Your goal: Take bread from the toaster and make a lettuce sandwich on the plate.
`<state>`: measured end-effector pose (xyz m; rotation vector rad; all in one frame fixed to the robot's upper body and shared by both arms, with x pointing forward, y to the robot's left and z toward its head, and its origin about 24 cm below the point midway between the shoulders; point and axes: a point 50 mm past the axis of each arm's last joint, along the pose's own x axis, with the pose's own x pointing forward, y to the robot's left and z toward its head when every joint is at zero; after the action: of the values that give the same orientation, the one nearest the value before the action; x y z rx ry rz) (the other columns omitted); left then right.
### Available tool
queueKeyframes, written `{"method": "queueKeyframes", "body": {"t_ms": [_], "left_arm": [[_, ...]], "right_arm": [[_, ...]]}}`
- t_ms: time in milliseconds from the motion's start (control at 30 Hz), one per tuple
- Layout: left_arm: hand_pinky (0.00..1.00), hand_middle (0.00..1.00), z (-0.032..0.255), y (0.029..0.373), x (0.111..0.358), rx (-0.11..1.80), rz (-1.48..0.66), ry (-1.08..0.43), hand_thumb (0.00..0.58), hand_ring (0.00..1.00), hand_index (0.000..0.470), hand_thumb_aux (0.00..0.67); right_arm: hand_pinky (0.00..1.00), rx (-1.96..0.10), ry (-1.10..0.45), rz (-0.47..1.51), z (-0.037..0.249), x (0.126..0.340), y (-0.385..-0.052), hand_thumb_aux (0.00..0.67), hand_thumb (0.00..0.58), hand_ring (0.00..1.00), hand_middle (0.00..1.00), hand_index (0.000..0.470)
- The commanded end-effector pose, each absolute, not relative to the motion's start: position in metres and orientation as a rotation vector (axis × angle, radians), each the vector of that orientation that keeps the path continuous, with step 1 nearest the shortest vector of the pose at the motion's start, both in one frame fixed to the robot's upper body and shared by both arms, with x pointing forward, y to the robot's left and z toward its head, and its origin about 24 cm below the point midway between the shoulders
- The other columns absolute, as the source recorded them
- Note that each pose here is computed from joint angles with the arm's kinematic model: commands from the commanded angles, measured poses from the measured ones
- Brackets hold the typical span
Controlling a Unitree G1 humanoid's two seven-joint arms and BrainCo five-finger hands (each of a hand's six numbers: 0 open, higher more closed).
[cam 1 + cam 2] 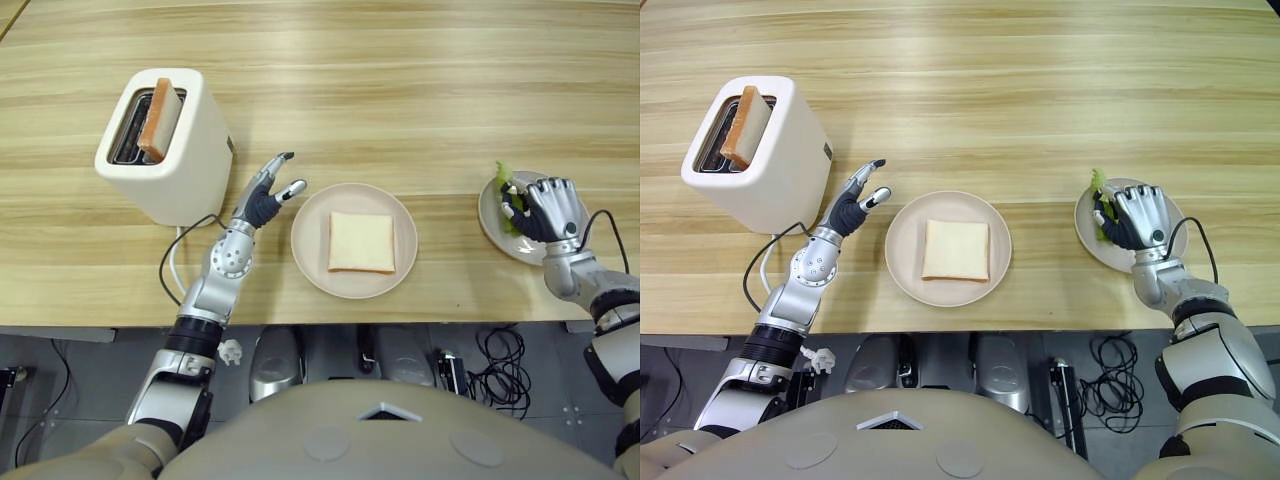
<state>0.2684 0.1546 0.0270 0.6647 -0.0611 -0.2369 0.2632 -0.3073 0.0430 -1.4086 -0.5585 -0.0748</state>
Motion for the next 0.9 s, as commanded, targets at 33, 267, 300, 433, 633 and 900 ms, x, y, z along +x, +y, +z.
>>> {"method": "queueKeyframes", "body": {"t_ms": [33, 267, 300, 433, 633, 900], "left_arm": [[0.00, 0.00, 0.023, 0.152, 0.270, 0.666, -0.250, -0.052, 0.000, 0.00, 0.000, 0.000], [0.00, 0.00, 0.020, 0.150, 0.272, 0.667, -0.254, -0.047, 0.000, 0.00, 0.000, 0.000], [0.00, 0.00, 0.019, 0.150, 0.272, 0.668, -0.254, -0.047, 0.000, 0.00, 0.000, 0.000], [0.00, 0.00, 0.020, 0.150, 0.275, 0.668, -0.243, -0.055, 0.000, 0.00, 0.000, 0.000], [0.00, 0.00, 0.027, 0.157, 0.282, 0.663, -0.197, -0.083, 0.000, 0.00, 0.000, 0.000], [0.00, 0.00, 0.032, 0.158, 0.289, 0.635, -0.162, -0.111, 0.000, 0.00, 0.000, 0.000]], "right_arm": [[1.00, -1.345, -0.695, -0.069, 0.060, 0.274, -0.293, 0.670, 0.580, 1.00, 1.00, 0.460], [1.00, -1.264, -0.913, 0.006, 0.082, 0.289, -0.254, 0.670, 0.580, 1.00, 1.00, 0.460], [1.00, -1.249, -0.937, 0.020, 0.084, 0.291, -0.248, 0.670, 0.580, 1.00, 1.00, 0.460], [1.00, -1.189, -1.009, 0.089, 0.089, 0.295, -0.223, 0.670, 0.580, 1.00, 1.00, 0.460], [1.00, -1.118, -1.085, 0.251, 0.083, 0.295, -0.178, 0.670, 0.580, 1.00, 1.00, 0.460], [1.00, -1.144, -1.073, 0.515, 0.050, 0.293, -0.131, 0.670, 0.580, 1.00, 1.00, 0.460]]}}
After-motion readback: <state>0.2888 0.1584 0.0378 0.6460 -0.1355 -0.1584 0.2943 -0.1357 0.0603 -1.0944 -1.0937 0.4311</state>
